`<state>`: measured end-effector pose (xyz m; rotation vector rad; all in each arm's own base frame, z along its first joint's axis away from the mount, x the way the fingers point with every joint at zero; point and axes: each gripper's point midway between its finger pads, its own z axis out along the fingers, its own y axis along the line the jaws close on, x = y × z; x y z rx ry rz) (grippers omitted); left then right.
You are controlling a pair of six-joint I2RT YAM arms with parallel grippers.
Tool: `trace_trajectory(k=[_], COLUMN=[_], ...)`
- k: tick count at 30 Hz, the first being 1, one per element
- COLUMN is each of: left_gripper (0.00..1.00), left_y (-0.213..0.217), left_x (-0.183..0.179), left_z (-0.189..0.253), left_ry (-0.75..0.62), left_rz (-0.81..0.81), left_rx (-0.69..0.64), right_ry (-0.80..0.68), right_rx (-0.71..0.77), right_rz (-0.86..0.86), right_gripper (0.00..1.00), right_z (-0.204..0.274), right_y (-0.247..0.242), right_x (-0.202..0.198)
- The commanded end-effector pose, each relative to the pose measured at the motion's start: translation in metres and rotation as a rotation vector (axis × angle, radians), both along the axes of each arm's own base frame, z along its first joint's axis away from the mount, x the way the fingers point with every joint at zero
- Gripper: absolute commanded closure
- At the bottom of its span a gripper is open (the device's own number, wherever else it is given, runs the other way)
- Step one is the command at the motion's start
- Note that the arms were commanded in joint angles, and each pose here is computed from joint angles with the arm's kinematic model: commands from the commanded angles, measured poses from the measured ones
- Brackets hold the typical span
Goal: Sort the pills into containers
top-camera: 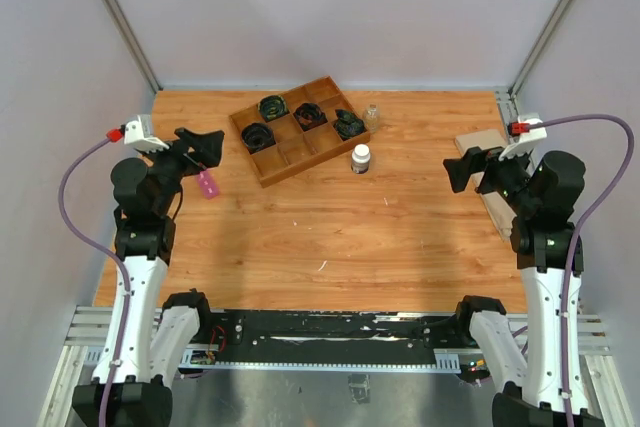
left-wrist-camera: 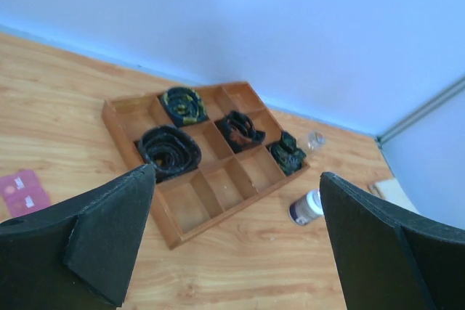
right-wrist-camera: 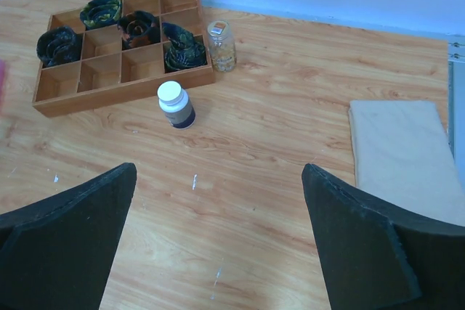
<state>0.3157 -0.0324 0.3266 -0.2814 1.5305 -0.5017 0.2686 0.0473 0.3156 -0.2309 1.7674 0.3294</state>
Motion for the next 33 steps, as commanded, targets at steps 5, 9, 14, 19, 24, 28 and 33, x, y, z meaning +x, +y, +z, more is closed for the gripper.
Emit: trace_trajectory(k=[5,9,14,19,24,28,33], left_gripper=[0.01,0.01,0.01,0.01,0.01,0.01,0.03], left_y=[-0.019,-0.017,-0.002,0.038,0.073,0.074,0.086], left_x=[0.006,0.016,0.040,0.068,0.079,0.088,0.088], left_z=[-0.032,-0.047,-0.086,-0.147,-0.205,-0.235,-0.257], left_ry=[0.025,-0.008,0.102,0.362,0.628,0.755,0.823], left_rz=[-0.121,-0.102,-0.007,0.230,0.405,0.368,0.399], left_rx=[0.013,-0.075,-0.132,-0.135,-0.015,0.063,0.138], right_ry=[-0.065,-0.056,0.006,0.091,0.163,0.202,0.179], right_rx=[0.037,0.092,0.113,0.024,-0.088,-0.108,-0.129], right_rz=[0.122,0.301,0.562,0.646,0.674,0.681,0.672], right_gripper=[0.02,0.02,0.01,0.01,0.01,0.01,0.01], right_z=[0.024,0.016,-0.019,-0.065,-0.100,-0.107,-0.104], right_y=[0.020,0.045,0.073,0.085,0.096,0.099,0.097], right_x=[0.012,0.024,0.028,0.029,0.027,0.026,0.023])
